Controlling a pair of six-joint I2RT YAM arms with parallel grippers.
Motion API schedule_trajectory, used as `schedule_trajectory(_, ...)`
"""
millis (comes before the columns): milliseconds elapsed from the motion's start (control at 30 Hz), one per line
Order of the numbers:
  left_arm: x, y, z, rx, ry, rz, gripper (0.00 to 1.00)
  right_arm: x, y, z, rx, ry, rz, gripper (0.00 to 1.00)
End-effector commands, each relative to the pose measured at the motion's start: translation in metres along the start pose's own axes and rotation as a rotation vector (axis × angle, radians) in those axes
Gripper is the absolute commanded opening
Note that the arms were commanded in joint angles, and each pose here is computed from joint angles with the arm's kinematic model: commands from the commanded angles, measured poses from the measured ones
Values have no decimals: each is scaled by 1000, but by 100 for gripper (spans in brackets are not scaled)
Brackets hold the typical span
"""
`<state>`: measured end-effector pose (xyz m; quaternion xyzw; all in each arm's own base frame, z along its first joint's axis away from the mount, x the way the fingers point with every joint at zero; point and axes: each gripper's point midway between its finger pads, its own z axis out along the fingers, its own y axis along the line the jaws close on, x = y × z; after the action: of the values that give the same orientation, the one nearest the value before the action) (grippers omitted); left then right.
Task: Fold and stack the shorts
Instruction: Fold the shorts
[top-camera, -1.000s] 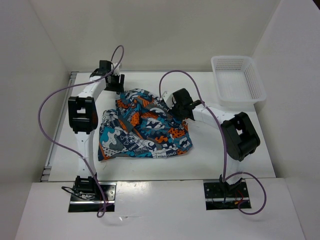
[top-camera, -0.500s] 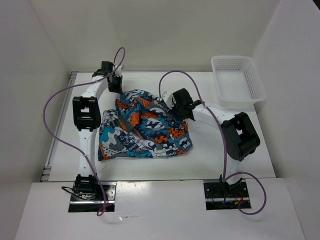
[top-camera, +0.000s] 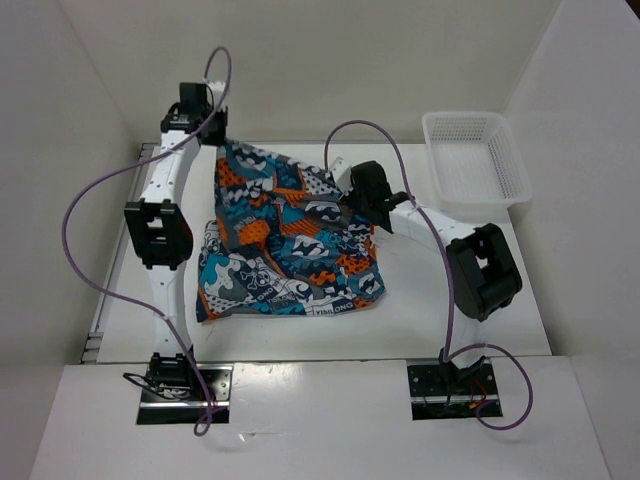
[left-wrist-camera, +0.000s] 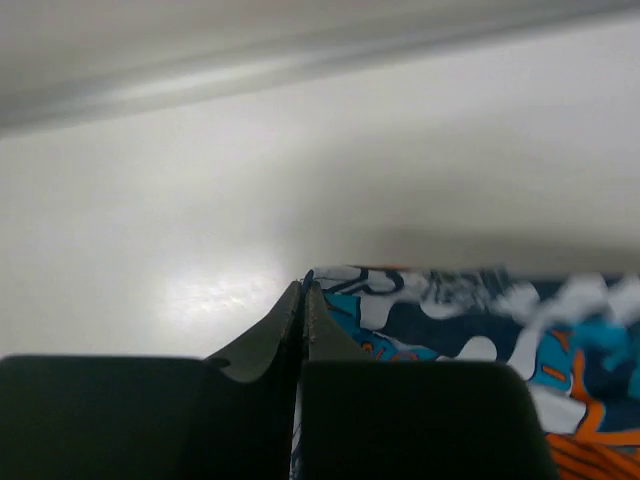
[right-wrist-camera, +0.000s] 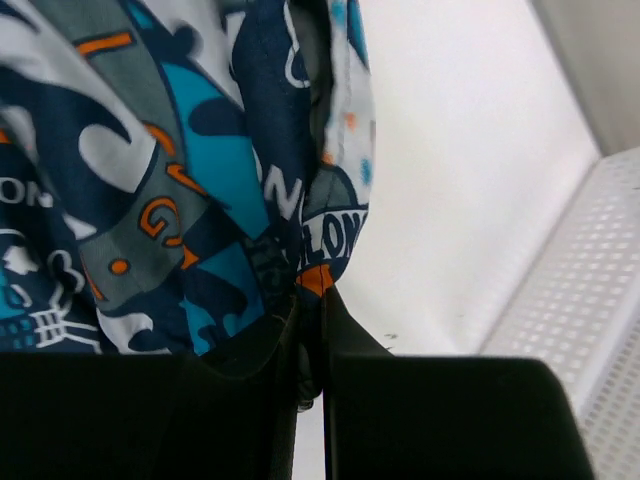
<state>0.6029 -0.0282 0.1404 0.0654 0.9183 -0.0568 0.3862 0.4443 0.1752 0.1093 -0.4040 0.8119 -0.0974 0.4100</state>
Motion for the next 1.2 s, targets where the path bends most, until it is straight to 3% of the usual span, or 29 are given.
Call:
schedule_trajectory(0,-138,22,-134,-187,-410,30,0,-39,-46,-13,157,-111,17,0)
schedule_trajectory(100,-146,7,-170,-201,-441,39,0,-34,-48,-17,176,-115,-2,0)
schedule_trajectory(167,-134,-8,-172,-187,-412,50,0,-35,-50,-25,183,-124,-9,0)
schedule_trajectory(200,-108,-6,-170,-201,-355,45,0,-31,-48,-26,179,-117,-11,0)
schedule_trajectory(267,-97,-9,-193,-229,-399,45,0,-31,-51,-35,188,-128,-26,0)
schedule_trajectory(300,-79,-10,-189,-257,-366,46,0,-25,-48,-36,182,-120,-29,0)
schedule_trajectory(333,-37,-13,-171,-258,-260,55,0,-25,-47,-39,175,-126,-40,0)
schedule_trajectory(433,7,-12,-193,-277,-195,55,0,-15,-37,-50,127,-120,-86,0)
schedule_trajectory(533,78,-12,-205,-282,-78,61,0,-1,-23,-62,62,-109,-108,0)
schedule_trajectory(567,87,-14,-223,-283,-94,60,0,5,-17,-68,40,-107,-112,0)
schedule_trajectory(600,123,-13,-218,-280,-18,64,0,9,-11,-71,10,-108,-133,0)
schedule_trajectory(700,172,-19,-239,-269,58,76,0,29,7,-84,-64,-88,-184,0)
schedule_trajectory(767,187,-33,-253,-217,59,93,0,46,22,-91,-134,-55,-227,0)
schedule_trajectory(900,240,-45,-267,-178,130,124,0,52,61,-130,-278,-130,-380,0)
schedule_trajectory(1033,287,-51,-270,-140,236,145,0,90,106,-154,-396,-86,-530,0)
schedule_trajectory(1167,311,-49,-272,-141,302,149,0,101,119,-169,-452,-52,-580,0)
